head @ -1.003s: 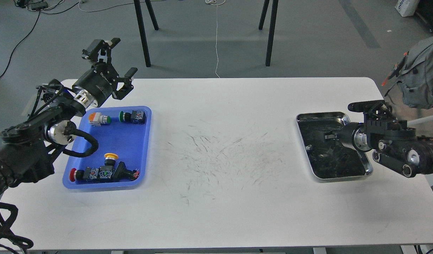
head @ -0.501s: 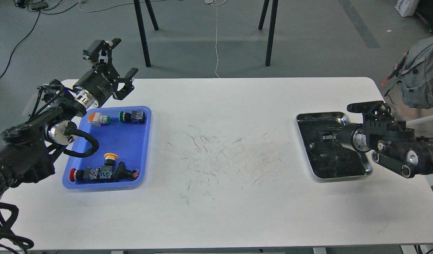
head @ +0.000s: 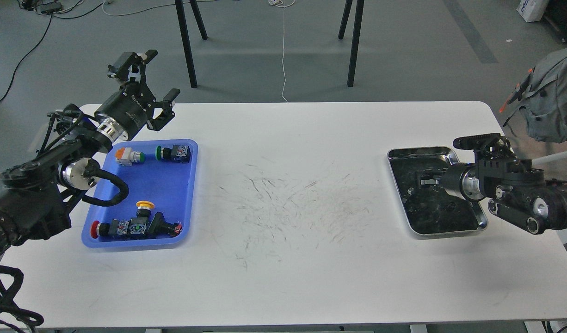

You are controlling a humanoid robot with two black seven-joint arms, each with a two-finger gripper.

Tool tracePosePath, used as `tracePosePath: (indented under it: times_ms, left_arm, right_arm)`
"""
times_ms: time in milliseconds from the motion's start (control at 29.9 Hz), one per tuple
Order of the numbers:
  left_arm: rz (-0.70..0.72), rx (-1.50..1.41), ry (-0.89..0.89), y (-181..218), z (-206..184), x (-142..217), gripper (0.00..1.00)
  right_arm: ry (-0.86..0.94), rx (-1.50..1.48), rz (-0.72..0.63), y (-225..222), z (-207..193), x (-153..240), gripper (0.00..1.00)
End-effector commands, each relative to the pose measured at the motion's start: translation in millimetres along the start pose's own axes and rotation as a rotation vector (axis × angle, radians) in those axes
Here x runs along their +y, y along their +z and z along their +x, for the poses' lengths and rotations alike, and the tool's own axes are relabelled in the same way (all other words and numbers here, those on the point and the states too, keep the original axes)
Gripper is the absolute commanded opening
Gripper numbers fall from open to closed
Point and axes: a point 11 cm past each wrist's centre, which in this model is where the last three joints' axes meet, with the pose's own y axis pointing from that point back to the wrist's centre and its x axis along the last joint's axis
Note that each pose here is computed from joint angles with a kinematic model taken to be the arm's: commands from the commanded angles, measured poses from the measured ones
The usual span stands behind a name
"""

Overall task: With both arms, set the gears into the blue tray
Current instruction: 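Carry the black gear with the right gripper toward the table center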

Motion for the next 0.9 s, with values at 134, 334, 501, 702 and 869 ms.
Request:
tracePosePath:
  times_ms: [134, 334, 501, 702, 869]
  left_arm:
    - [0.0, -0.002, 0.003, 1, 2, 1, 1.0]
    - [-0.006, -0.011, 0.012, 7, 8, 5, 1.0]
    - [-0.018, -0.023, 0.029, 16, 17, 9, 1.0]
    - [-0.023, -0.045, 0.051, 26, 29, 16, 1.0]
    - [-0.024, -0.048, 0.056, 27, 31, 17, 1.0]
  right_arm:
    - [0.111, -0.04, 0.084, -27, 47, 5, 0.06]
    - [0.181, -0.083, 0.241, -83, 77, 7, 0.04]
    - [0.198, -0.034, 0.408, -158, 82, 0, 0.01]
    - [0.161, 0.077, 0.591, -225, 66, 0, 0.01]
    - [0.101, 0.218, 0.69, -264, 29, -5, 0.01]
